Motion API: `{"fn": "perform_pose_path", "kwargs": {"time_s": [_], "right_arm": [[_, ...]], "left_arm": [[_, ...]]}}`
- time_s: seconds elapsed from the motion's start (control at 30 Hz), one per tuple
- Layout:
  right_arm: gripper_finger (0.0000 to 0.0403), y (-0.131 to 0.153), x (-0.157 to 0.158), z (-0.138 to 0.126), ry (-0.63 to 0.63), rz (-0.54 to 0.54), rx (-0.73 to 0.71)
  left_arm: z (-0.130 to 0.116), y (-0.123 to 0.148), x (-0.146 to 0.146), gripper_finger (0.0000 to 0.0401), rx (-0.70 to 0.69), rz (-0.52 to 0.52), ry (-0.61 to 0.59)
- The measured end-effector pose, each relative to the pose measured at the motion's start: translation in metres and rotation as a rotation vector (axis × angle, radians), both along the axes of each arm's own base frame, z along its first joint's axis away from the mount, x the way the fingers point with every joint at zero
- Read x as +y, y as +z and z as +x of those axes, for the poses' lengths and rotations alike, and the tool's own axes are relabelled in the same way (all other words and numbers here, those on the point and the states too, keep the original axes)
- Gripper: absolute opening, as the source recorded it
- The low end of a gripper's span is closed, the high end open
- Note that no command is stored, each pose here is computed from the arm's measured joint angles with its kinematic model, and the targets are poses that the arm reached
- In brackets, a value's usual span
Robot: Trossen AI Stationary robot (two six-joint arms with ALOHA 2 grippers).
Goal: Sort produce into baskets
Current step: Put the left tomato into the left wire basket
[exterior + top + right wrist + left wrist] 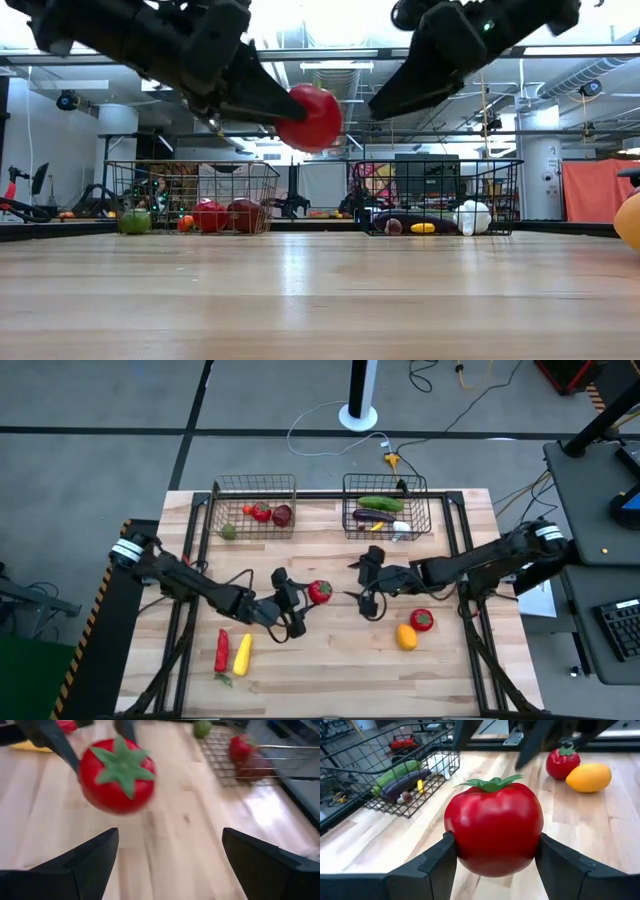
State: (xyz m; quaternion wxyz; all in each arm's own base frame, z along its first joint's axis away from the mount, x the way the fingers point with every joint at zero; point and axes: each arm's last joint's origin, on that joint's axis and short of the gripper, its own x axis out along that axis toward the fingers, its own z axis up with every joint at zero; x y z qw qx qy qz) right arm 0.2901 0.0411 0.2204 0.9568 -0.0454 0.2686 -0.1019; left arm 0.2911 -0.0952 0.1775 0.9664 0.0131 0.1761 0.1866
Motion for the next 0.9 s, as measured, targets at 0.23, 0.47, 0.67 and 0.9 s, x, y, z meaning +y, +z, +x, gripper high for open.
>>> {"fn": "perform_pose_path", "kwargs": {"time_s": [0.23,0.47,0.67,0.9], "right_arm": [[0.0347,0.028,-0.004,-0.018,-0.033,0.018,-0.076],[0.0347,0.032,-0.004,-0.019,-0.041,0.023,-0.101],[0.0347,0.028,-0.004,-0.018,-0.051,0.037,-0.09],[0.0347,0.029,-0.004,-0.018,-0.051,0.038,-0.093]], "left_arm": [[-0.016,0.047,0.022,0.0217,0.143,0.131,0.161],[-0.038,0.098,0.078,0.0217,0.335,0.169,0.322],[-0.061,0.113,0.153,0.0217,0.482,0.042,0.492],[-0.089,0.105,0.228,0.0217,0.525,-0.246,0.566]]}}
